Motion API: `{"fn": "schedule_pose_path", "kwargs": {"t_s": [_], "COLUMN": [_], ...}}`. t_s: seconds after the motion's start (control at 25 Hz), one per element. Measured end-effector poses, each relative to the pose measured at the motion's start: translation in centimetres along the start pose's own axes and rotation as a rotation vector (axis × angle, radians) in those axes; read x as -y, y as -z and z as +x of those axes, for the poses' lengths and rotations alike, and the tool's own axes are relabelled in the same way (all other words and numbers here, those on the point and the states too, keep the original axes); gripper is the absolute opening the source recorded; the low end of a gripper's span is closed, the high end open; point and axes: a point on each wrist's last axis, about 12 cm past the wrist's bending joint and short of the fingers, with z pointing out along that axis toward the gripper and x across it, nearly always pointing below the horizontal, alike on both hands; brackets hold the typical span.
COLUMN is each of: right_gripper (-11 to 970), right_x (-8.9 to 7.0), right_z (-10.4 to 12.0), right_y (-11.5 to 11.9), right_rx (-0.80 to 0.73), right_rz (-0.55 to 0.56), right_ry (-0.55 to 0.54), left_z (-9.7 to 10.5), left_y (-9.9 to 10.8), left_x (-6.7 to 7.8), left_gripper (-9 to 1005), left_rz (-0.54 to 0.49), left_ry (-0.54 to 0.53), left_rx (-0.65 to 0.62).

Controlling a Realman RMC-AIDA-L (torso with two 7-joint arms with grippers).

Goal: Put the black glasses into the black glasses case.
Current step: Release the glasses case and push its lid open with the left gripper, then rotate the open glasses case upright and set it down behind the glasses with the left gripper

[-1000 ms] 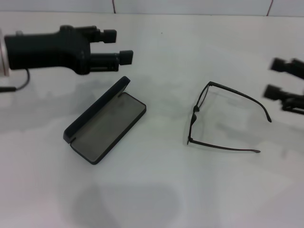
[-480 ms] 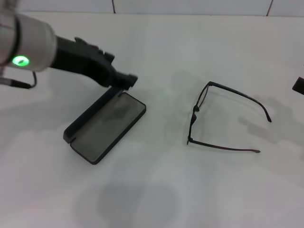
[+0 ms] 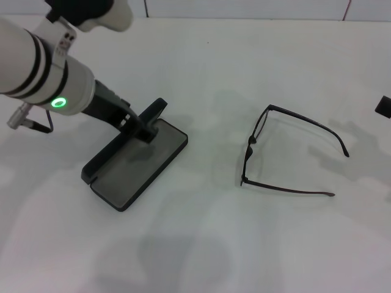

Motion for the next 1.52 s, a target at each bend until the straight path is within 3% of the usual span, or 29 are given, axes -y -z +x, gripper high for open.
{"fn": "schedule_pose_path", "kwargs": {"t_s": [0.36, 0.72, 1.04, 1.24, 1.52], "right_gripper": [841, 840, 841, 841, 840], "right_x": [0.2, 0.2, 0.1, 0.1, 0.0], "right_z": [0.1, 0.1, 0.3, 0.3, 0.3], "right_y": [-0.1, -0.3, -0.1, -0.1, 0.0], "right_rx": [-0.004, 0.000, 0.002, 0.002, 0.001], "right_rz": [0.017, 0.018, 0.027, 0.028, 0.028], "right_ry": [0.011, 0.024, 0.024, 0.026, 0.027], "left_z": [0.4, 0.0, -0.4, -0.4, -0.8], "left_y": [-0.7, -1.7, -1.8, -1.8, -1.5], "left_x": [0.0, 1.1, 1.4, 1.4, 1.6], "left_gripper": [755, 753, 533, 317, 234], "left_rz": [-0.029, -0.023, -0.044, -0.044, -0.052], "left_ry": [0.002, -0.057, -0.090, -0.093, -0.110], "left_rx": [-0.109, -0.171, -0.187, -0.187, -0.172]}}
